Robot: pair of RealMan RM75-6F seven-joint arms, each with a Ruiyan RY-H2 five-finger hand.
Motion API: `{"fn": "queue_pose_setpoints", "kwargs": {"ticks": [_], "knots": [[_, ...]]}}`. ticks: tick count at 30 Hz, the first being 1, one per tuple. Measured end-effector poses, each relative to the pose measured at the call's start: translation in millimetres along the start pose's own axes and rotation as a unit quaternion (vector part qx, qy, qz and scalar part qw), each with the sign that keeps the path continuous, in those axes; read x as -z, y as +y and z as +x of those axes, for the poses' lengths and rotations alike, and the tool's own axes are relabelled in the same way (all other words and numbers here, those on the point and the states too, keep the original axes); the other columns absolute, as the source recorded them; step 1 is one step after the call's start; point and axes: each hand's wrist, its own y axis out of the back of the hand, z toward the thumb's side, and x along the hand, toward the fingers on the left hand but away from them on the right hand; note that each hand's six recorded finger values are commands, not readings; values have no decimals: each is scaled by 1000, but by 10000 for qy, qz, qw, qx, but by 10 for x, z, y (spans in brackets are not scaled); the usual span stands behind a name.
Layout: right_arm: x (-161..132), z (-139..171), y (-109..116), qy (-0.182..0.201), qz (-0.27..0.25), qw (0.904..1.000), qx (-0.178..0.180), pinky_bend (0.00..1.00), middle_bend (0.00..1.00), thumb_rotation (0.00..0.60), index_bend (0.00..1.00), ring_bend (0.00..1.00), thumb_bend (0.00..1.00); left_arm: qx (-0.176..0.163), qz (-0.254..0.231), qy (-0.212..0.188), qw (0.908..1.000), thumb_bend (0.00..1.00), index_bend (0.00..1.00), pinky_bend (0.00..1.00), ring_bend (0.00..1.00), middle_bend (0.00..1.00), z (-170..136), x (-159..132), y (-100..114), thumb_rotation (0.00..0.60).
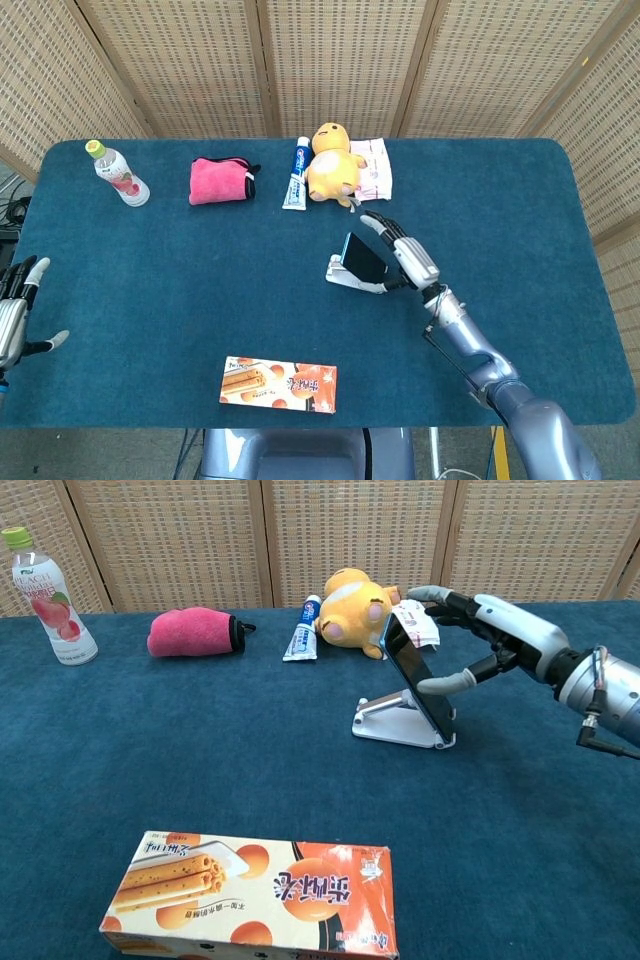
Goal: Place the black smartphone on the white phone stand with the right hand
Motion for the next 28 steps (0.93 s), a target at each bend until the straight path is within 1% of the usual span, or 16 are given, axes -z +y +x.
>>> {"fn": "queue_pose_setpoints", "kwargs": {"ticks": [3,8,12,15,18,19,22,25,28], "knots": [[-7,67,123,68,115,9999,94,19,0,600,0,0,0,-31,-19,-42,10000,0,0,0,0,0,-21,-8,17,600],[-9,256,435,187,489,9983,258,9,0,600,0,0,0,-113,-42,-78,9999,0,0,0,0,0,-61,-8,55,600],[11,501,723,172,1030,9940,339,2,0,600,0,0,0,-215,-61,-103,9997,0,0,0,0,0,-100,-1,96,600],[28,734,911,71,1476,9883,390,0,0,600,0,0,0,-274,-88,-125,9995,0,0,0,0,0,-129,1,122,600],[60,1001,1079,-118,1949,9795,490,0,0,600,0,0,0,-367,-110,-160,9991,0,0,0,0,0,-169,-1,160,600],[69,1114,1131,-223,2127,9753,548,0,0,600,0,0,0,-409,-112,-180,9989,0,0,0,0,0,-191,-2,177,600],[53,1373,1217,-505,2475,9648,730,0,0,600,0,0,0,-502,-105,-225,9984,0,0,0,0,0,-248,-2,207,600],[-33,1689,1267,-949,2752,9512,1024,0,0,600,0,0,0,-545,-123,-245,9981,0,0,0,0,0,-293,1,218,600],[-139,1972,1306,-1419,2831,9401,1265,0,0,600,0,0,0,-583,-135,-276,9978,0,0,0,0,0,-323,-3,230,600]]}}
